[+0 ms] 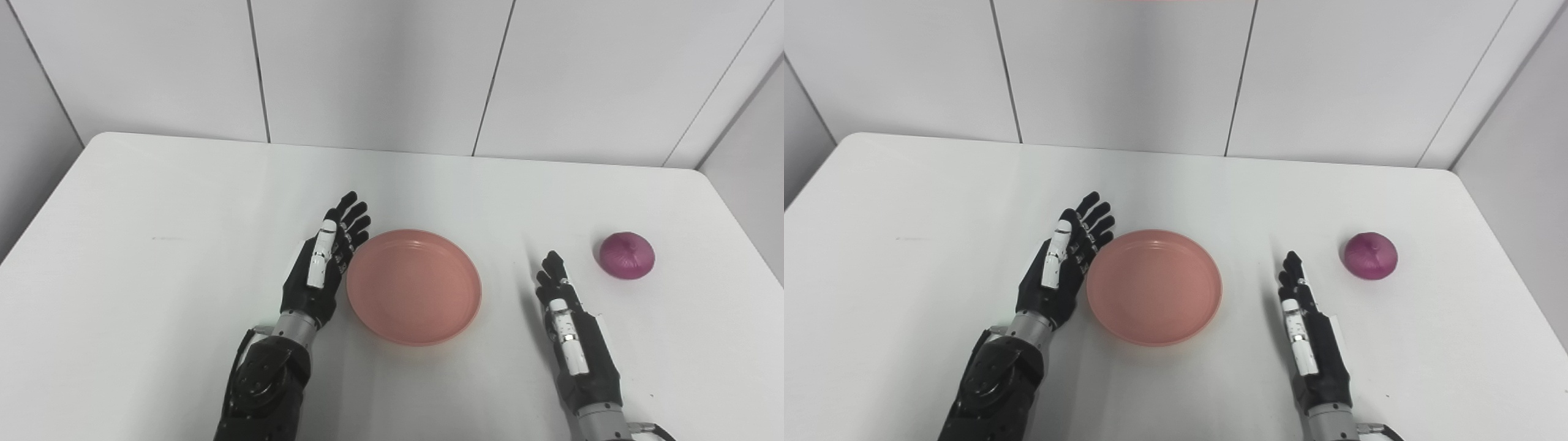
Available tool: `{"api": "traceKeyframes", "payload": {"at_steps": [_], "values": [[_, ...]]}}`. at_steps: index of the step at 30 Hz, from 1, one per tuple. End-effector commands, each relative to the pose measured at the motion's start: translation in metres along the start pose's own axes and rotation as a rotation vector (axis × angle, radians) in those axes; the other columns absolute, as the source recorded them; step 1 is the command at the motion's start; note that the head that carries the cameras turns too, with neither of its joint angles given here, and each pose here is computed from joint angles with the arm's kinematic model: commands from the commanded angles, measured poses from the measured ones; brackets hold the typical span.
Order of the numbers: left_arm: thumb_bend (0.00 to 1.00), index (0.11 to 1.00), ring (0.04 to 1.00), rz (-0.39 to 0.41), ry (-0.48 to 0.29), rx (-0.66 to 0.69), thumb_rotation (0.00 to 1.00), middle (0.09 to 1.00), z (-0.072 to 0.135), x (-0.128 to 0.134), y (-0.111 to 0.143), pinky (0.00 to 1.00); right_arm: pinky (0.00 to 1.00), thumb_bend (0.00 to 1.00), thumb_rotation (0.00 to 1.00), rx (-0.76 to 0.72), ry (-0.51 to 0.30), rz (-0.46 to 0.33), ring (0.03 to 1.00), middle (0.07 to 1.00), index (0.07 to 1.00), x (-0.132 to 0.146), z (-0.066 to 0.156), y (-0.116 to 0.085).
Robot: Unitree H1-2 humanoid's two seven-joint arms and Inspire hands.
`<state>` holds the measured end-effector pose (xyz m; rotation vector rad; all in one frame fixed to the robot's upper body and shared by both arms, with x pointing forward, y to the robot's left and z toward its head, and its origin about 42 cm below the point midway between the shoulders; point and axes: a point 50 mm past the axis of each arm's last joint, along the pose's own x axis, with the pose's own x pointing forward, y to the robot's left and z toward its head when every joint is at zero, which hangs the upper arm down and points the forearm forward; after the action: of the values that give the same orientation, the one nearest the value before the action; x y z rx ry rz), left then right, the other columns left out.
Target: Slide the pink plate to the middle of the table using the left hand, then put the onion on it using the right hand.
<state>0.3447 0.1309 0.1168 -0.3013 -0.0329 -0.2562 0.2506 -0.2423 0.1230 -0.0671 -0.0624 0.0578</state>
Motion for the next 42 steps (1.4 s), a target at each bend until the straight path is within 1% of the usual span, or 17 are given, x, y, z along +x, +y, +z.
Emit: {"api": "traceKeyframes", "payload": {"at_steps": [1, 7, 9, 10, 12, 14, 16, 19, 20, 22, 25, 27, 31, 34, 36, 38, 42], "values": [[0.47, 0.911, 0.929, 0.037, 0.058, -0.012, 1.00, 0.931, -0.020, -0.012, 0.012, 0.94, 1.00, 0.52, 0.87, -0.040, -0.019, 0.011, 1.000, 1.000, 1.000, 0.000, 0.010, 0.000], [0.47, 0.913, 0.931, 0.031, 0.054, -0.020, 1.00, 0.934, -0.020, -0.012, 0.011, 0.94, 0.99, 0.46, 0.73, -0.158, -0.084, -0.007, 0.995, 1.000, 1.000, 0.007, 0.042, -0.011], [0.47, 0.913, 0.932, 0.028, 0.052, -0.019, 1.00, 0.934, -0.020, -0.013, 0.011, 0.94, 0.97, 0.46, 0.73, -0.238, -0.097, -0.026, 0.982, 0.994, 0.997, 0.009, 0.054, -0.015], [0.47, 0.914, 0.932, 0.027, 0.051, -0.018, 1.00, 0.935, -0.020, -0.014, 0.011, 0.94, 0.98, 0.46, 0.73, -0.271, -0.101, -0.032, 0.973, 0.988, 0.993, 0.009, 0.059, -0.017], [0.46, 0.916, 0.933, 0.028, 0.052, -0.020, 1.00, 0.937, -0.020, -0.014, 0.011, 0.94, 1.00, 0.47, 0.74, -0.282, -0.115, -0.031, 0.969, 0.985, 0.992, 0.011, 0.066, -0.021], [0.46, 0.911, 0.929, 0.033, 0.056, -0.026, 1.00, 0.933, -0.021, -0.014, 0.011, 0.94, 1.00, 0.45, 0.68, -0.267, -0.132, -0.026, 0.992, 0.996, 0.998, 0.012, 0.073, -0.025], [0.46, 0.907, 0.926, 0.035, 0.060, -0.030, 1.00, 0.929, -0.021, -0.014, 0.011, 0.93, 0.99, 0.48, 0.66, -0.280, -0.137, -0.031, 0.999, 1.000, 1.000, 0.012, 0.079, -0.029], [0.46, 0.911, 0.929, 0.031, 0.065, -0.034, 1.00, 0.932, -0.020, -0.015, 0.011, 0.94, 0.96, 0.52, 0.70, -0.335, -0.153, -0.044, 0.997, 1.000, 1.000, 0.013, 0.086, -0.034], [0.46, 0.914, 0.931, 0.031, 0.066, -0.036, 1.00, 0.934, -0.021, -0.015, 0.011, 0.94, 0.92, 0.53, 0.70, -0.357, -0.161, -0.048, 0.975, 0.990, 0.989, 0.014, 0.088, -0.035], [0.46, 0.916, 0.932, 0.032, 0.066, -0.038, 1.00, 0.935, -0.021, -0.016, 0.011, 0.94, 0.90, 0.53, 0.70, -0.401, -0.176, -0.054, 0.961, 0.983, 0.983, 0.016, 0.091, -0.038], [0.45, 0.916, 0.931, 0.029, 0.063, -0.041, 1.00, 0.934, -0.022, -0.017, 0.012, 0.94, 0.88, 0.58, 0.66, -0.442, -0.192, -0.070, 0.943, 0.972, 0.973, 0.018, 0.096, -0.043], [0.45, 0.919, 0.932, 0.026, 0.064, -0.040, 1.00, 0.935, -0.022, -0.017, 0.012, 0.94, 0.89, 0.62, 0.64, -0.450, -0.188, -0.076, 0.947, 0.976, 0.979, 0.019, 0.098, -0.045], [0.46, 0.919, 0.934, 0.019, 0.067, -0.044, 1.00, 0.937, -0.023, -0.018, 0.015, 0.94, 0.86, 0.68, 0.59, -0.532, -0.193, -0.099, 0.936, 0.971, 0.979, 0.022, 0.105, -0.056], [0.46, 0.921, 0.938, 0.013, 0.071, -0.041, 1.00, 0.940, -0.023, -0.019, 0.015, 0.95, 0.87, 0.75, 0.56, -0.577, -0.165, -0.127, 0.938, 0.965, 0.971, 0.025, 0.107, -0.063], [0.46, 0.918, 0.936, 0.013, 0.072, -0.034, 1.00, 0.938, -0.023, -0.020, 0.015, 0.95, 0.86, 0.80, 0.57, -0.610, -0.147, -0.139, 0.931, 0.961, 0.970, 0.026, 0.108, -0.066], [0.47, 0.917, 0.937, 0.010, 0.074, -0.034, 1.00, 0.938, -0.024, -0.019, 0.016, 0.95, 0.86, 0.82, 0.54, -0.695, -0.131, -0.168, 0.926, 0.954, 0.965, 0.028, 0.109, -0.072], [0.47, 0.918, 0.938, 0.010, 0.074, -0.038, 1.00, 0.939, -0.024, -0.020, 0.015, 0.95, 0.83, 0.86, 0.43, -0.831, -0.141, -0.201, 0.912, 0.941, 0.945, 0.032, 0.108, -0.083]]}}
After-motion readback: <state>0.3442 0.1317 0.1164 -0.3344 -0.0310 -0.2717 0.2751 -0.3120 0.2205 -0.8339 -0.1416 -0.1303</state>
